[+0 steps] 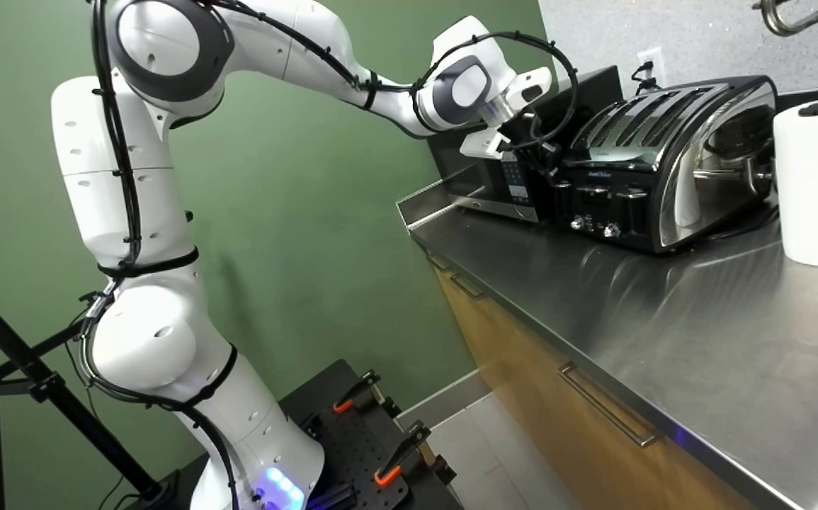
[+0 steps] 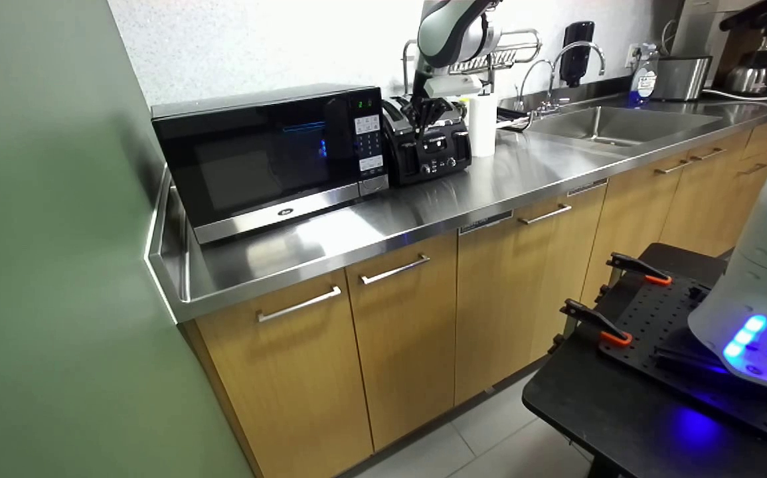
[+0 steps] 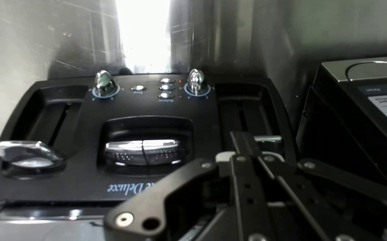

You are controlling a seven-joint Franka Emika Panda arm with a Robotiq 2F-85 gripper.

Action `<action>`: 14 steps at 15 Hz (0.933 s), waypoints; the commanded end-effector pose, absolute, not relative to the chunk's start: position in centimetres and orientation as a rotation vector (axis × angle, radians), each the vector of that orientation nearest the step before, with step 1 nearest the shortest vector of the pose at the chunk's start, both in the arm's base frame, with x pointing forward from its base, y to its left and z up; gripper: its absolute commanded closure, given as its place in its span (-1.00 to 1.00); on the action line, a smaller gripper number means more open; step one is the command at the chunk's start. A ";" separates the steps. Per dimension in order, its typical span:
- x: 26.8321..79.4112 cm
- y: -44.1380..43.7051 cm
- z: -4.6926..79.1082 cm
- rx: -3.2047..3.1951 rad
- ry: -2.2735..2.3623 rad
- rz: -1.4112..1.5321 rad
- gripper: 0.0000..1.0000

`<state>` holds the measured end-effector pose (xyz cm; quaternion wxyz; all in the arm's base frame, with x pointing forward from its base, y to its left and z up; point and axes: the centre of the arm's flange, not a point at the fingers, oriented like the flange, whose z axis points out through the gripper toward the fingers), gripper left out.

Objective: Push the left switch of the toaster down

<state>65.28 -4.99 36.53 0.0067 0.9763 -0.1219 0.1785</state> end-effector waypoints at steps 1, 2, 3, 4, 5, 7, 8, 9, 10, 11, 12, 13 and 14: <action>67.4 -5.1 36.7 3.080 -0.426 0.580 1.00; 67.7 -5.1 36.7 3.086 -0.439 0.583 1.00; 68.0 -5.1 36.6 3.098 -0.452 0.576 1.00; 68.3 -5.2 36.5 3.107 -0.465 0.573 1.00; 68.6 -5.2 36.4 3.118 -0.479 0.565 1.00; 69.1 -5.1 36.2 3.133 -0.501 0.547 1.00; 69.3 -5.1 36.0 3.139 -0.509 0.538 1.00; 69.4 -5.1 35.8 3.143 -0.516 0.520 1.00; 69.6 -5.1 35.7 3.145 -0.523 0.509 1.00; 69.8 -5.1 35.6 3.148 -0.528 0.494 1.00; 69.9 -5.2 35.6 3.148 -0.536 0.476 1.00; 70.1 -5.3 35.4 3.151 -0.541 0.453 1.00; 70.2 -5.4 35.3 3.152 -0.548 0.429 1.00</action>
